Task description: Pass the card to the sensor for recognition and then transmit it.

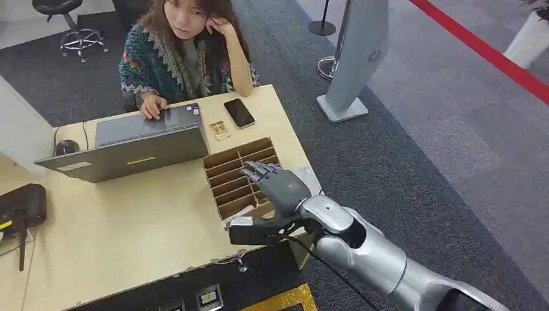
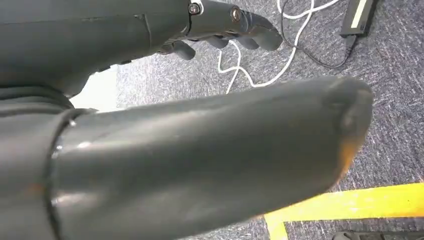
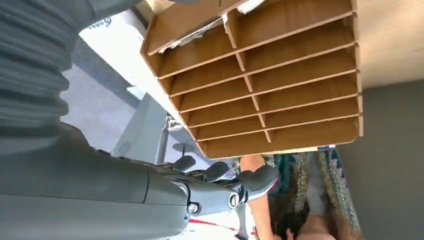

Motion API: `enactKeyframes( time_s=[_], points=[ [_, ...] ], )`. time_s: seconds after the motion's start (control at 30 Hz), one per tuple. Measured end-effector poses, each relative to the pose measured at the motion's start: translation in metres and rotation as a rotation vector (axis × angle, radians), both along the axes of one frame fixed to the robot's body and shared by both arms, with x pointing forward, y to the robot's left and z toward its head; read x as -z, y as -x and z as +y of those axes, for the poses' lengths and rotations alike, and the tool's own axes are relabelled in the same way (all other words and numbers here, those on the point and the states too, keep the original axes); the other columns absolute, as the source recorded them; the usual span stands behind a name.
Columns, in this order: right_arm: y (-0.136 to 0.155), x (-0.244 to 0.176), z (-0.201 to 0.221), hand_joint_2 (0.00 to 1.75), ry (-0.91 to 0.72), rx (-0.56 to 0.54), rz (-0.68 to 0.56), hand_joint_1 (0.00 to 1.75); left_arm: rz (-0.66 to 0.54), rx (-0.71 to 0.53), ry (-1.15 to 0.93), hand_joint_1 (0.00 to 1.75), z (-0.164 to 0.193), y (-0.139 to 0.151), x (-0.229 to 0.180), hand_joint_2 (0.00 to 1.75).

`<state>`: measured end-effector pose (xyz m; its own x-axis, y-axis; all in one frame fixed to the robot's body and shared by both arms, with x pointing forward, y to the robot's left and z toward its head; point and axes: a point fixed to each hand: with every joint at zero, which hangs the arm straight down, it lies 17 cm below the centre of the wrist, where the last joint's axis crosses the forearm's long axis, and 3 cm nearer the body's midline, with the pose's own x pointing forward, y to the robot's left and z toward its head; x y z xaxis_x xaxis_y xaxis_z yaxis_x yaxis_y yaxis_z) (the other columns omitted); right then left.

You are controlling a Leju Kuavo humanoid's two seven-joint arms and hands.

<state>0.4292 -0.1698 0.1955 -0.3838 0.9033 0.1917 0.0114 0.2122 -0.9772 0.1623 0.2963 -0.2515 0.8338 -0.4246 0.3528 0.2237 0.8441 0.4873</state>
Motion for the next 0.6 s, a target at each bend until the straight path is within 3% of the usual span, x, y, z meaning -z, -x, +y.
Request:
enactKeyframes(
  time_s=[0.6],
  points=[
    [-0.015, 0.036, -0.014, 1.75, 0.097, 0.098, -0.008, 0.0, 0.008, -0.035, 0.006, 0.0, 0.002, 0.003, 0.001, 0.0]
  ],
)
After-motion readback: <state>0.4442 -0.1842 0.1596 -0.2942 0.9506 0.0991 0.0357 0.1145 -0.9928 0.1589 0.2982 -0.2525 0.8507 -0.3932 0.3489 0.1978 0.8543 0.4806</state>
